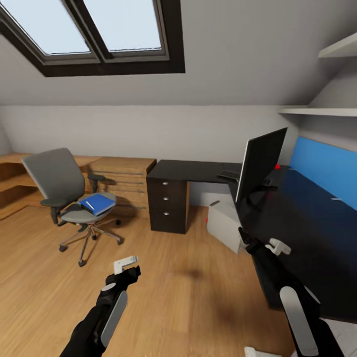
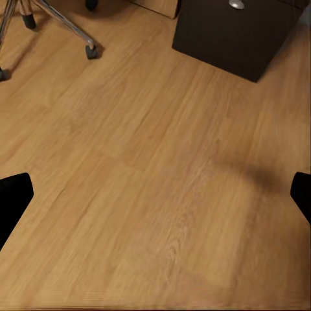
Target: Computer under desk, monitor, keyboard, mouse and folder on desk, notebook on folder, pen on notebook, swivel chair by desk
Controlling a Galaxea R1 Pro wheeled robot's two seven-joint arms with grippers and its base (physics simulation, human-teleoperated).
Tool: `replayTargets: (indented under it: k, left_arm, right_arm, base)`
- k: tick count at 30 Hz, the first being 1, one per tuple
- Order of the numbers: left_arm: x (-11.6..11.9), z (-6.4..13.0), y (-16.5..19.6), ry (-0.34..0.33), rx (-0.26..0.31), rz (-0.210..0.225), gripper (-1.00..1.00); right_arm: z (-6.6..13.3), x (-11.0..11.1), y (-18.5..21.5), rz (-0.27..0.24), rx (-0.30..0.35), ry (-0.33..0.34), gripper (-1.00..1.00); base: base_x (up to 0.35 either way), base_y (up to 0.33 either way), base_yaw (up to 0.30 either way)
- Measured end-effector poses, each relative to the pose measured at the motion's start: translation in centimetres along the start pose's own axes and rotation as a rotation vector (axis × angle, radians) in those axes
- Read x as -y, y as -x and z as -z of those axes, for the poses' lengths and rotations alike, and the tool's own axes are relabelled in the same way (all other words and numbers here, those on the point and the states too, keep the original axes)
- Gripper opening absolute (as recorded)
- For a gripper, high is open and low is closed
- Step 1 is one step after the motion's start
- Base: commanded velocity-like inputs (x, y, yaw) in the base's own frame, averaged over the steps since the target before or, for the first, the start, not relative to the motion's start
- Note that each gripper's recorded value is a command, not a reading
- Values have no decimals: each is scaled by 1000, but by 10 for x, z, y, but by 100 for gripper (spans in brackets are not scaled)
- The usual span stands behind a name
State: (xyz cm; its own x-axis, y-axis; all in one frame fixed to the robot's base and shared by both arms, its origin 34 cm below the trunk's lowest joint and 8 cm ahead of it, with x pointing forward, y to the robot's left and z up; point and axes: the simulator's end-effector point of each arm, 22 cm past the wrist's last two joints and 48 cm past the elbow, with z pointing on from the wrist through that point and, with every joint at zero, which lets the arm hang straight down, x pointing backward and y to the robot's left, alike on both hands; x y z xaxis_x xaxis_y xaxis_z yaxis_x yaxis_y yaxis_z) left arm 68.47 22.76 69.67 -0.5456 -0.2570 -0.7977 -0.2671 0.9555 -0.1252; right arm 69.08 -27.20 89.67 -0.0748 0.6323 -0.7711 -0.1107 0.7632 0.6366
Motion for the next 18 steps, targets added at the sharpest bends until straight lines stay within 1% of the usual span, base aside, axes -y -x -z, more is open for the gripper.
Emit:
replayTargets:
  k: [10, 18]
  left_arm:
    - [3, 9, 15, 0, -1, -1, 100]
    - [6, 17, 26, 0, -1, -2, 100]
  right_arm:
    - [-2, -12, 15, 1, 0, 1, 100]
    - [-3, -20, 26, 1, 0, 1, 100]
  base:
    - [-329, -81, -292]
    - [-333, -116, -292]
